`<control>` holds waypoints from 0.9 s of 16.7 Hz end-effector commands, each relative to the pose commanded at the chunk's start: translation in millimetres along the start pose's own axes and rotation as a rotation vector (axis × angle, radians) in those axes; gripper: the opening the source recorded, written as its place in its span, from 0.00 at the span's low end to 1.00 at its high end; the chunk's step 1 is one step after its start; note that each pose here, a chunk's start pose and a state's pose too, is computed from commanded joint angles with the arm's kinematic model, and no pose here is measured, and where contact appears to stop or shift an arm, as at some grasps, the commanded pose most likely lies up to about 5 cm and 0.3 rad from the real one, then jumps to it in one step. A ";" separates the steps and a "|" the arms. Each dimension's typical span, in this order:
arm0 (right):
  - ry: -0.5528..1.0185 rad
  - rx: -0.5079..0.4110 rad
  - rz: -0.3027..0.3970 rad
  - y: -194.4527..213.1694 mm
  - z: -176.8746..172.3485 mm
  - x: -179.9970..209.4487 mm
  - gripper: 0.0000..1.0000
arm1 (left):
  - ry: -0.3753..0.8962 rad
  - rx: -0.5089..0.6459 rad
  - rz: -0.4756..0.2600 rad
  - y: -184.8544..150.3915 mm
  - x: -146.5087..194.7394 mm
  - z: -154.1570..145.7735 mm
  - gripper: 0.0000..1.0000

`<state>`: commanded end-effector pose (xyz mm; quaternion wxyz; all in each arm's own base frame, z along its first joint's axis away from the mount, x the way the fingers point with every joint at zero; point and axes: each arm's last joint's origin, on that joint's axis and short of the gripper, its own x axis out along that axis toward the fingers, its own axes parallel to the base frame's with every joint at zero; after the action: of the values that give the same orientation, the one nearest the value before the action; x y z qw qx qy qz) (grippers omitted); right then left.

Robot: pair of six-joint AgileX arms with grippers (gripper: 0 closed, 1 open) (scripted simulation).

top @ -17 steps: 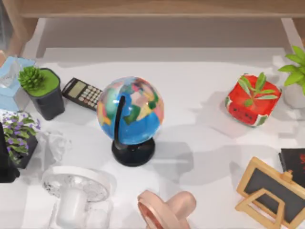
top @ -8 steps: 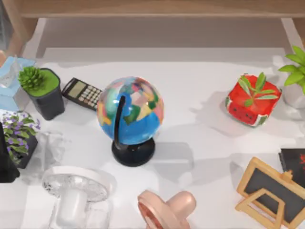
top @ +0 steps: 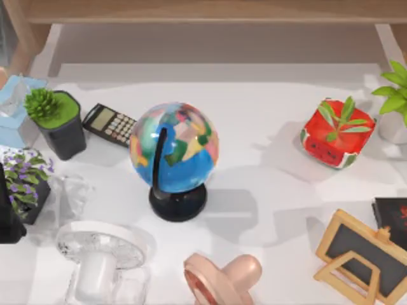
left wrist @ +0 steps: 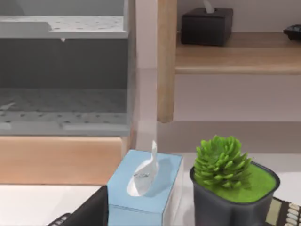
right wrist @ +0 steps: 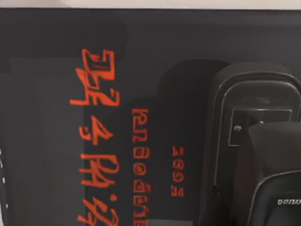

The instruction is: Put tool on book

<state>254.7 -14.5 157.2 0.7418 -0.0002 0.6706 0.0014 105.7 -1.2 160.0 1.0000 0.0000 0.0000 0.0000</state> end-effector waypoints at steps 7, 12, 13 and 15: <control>0.000 0.000 0.000 0.0 -0.1 0.7 0.23 | 0.000 0.000 0.000 0.0 0.0 0.0 1.00; 0.000 0.000 0.000 0.0 -0.1 0.7 0.60 | 0.000 0.000 0.000 0.0 0.0 0.0 1.00; 0.000 0.000 0.000 0.0 -0.1 0.7 0.68 | 0.000 0.000 0.000 0.0 0.0 0.0 1.00; 0.000 0.000 0.000 0.0 -0.1 0.7 0.83 | 0.000 0.000 0.000 0.0 0.0 0.0 1.00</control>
<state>254.7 -14.5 156.4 0.7419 -0.0003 0.6705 0.0014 105.7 -1.2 160.0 1.0000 0.0000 0.0000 0.0000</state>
